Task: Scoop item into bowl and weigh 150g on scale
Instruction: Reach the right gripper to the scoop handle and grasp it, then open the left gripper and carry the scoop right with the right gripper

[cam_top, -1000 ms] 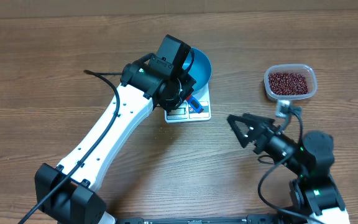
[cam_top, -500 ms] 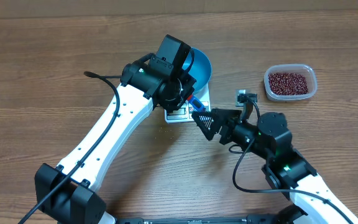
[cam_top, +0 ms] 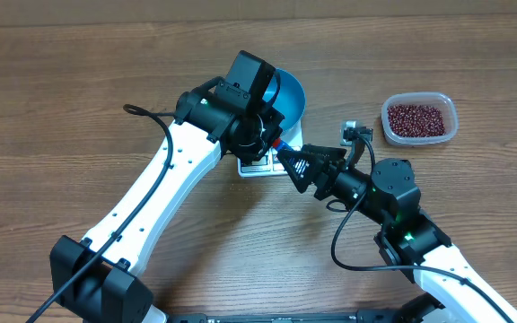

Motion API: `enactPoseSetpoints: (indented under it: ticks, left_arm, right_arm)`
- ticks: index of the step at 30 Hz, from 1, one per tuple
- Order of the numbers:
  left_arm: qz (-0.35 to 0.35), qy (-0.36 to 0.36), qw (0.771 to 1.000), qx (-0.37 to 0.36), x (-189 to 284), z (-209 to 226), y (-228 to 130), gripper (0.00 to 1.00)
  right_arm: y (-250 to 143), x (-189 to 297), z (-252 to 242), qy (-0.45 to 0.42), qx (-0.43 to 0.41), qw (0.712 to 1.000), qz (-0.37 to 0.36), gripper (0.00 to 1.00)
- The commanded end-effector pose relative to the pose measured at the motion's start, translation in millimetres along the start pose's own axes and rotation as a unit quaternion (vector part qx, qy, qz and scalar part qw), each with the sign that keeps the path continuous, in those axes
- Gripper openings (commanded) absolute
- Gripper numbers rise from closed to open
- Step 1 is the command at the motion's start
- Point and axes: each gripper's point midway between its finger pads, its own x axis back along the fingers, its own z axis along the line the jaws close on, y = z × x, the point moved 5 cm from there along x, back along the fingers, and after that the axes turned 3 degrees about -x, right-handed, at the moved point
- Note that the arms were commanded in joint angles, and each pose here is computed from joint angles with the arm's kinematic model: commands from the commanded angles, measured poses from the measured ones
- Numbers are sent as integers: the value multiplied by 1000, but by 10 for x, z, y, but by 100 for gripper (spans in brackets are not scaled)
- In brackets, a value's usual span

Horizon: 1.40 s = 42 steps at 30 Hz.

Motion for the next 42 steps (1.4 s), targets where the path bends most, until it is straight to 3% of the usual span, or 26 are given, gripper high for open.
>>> enactPoseSetpoints:
  ticks: [1,17,35,42]
  left_arm:
    - [5,-9,1000,3,28,-56,-36,4]
    - [5,-8,1000,3,28,-54,-36,4]
    - [5,-8,1000,3,27,-55,-36,4]
    - [5,-8,1000,2,28,-54,-36,4]
  right_arm:
    - [2,-115,7,2,0,1000,4,81]
    - [37,-267,-1,17,12,1000,-17,55]
    - [46,-371,-36,21,-12,1000,-15,36]
    - [25,-373,-59,16,-15,1000,-10,23]
